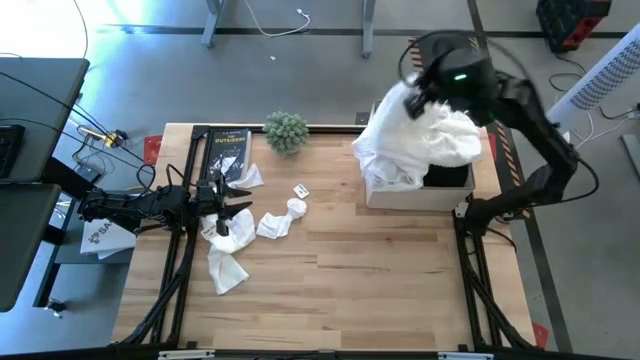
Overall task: Sort clothes
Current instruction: Put the white shirt into the white laundry bin
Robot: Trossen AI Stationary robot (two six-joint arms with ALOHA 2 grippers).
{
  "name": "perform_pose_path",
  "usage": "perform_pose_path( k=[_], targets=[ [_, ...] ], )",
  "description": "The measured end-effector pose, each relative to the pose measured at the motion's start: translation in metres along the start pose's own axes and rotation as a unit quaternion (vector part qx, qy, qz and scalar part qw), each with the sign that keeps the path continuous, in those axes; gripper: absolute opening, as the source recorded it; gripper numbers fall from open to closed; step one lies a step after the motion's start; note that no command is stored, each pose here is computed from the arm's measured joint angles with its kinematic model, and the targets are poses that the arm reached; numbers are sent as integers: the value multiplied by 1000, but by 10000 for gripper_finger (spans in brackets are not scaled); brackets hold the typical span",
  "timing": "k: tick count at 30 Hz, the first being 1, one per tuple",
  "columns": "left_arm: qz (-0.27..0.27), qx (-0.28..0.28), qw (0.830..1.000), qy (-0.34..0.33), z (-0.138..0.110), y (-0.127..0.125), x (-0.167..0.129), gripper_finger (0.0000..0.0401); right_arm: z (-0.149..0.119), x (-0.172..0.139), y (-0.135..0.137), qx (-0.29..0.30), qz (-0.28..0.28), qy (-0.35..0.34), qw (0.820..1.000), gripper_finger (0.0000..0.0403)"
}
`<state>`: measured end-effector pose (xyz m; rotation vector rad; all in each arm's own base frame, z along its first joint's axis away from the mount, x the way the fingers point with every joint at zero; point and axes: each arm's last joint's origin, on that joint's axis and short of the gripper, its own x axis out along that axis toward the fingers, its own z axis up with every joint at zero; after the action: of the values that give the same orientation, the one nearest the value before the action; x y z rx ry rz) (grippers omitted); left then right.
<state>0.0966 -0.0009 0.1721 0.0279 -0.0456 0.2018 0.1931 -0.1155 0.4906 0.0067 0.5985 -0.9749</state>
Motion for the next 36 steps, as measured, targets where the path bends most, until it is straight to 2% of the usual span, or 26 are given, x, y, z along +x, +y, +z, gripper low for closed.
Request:
perform_pose_path(
  k=[2, 5, 10, 13, 15, 16, 19, 22, 26, 29, 36],
  targets=[
    [0, 0, 1000, 0, 0, 0, 0, 131, -26, 24, 7, 16, 19, 90, 996, 0],
    [0, 0, 1000, 0, 0, 0, 0, 131, -71, 61, 19, 23, 36, 198, 979, 0],
    [0, 0, 1000, 0, 0, 0, 0, 131, -163, 119, 25, 48, -24, 357, 933, 0],
    [0, 0, 1000, 0, 0, 0, 0, 131, -217, 147, 22, 99, -43, 407, 907, 0],
    [0, 0, 1000, 0, 0, 0, 0, 131, -239, 157, 19, 137, -29, 408, 902, 0],
    [0, 0, 1000, 0, 0, 0, 0, 131, -242, 162, 17, 149, -22, 406, 902, 0],
    [0, 0, 1000, 0, 0, 0, 0, 131, -241, 167, 16, 161, -21, 385, 909, 0],
    [0, 0, 1000, 0, 0, 0, 0, 131, -237, 161, 14, 144, -30, 396, 906, 4],
    [0, 0, 1000, 0, 0, 0, 0, 131, -186, 140, 4, 131, -2, 386, 913, 30],
    [1, 0, 1000, 1, 0, 0, 0, 131, -140, 118, -7, 134, 8, 335, 933, 68],
    [0, 0, 1000, 0, 0, 0, 0, 131, -84, 58, -30, 147, 50, 304, 940, 165]
  ],
)
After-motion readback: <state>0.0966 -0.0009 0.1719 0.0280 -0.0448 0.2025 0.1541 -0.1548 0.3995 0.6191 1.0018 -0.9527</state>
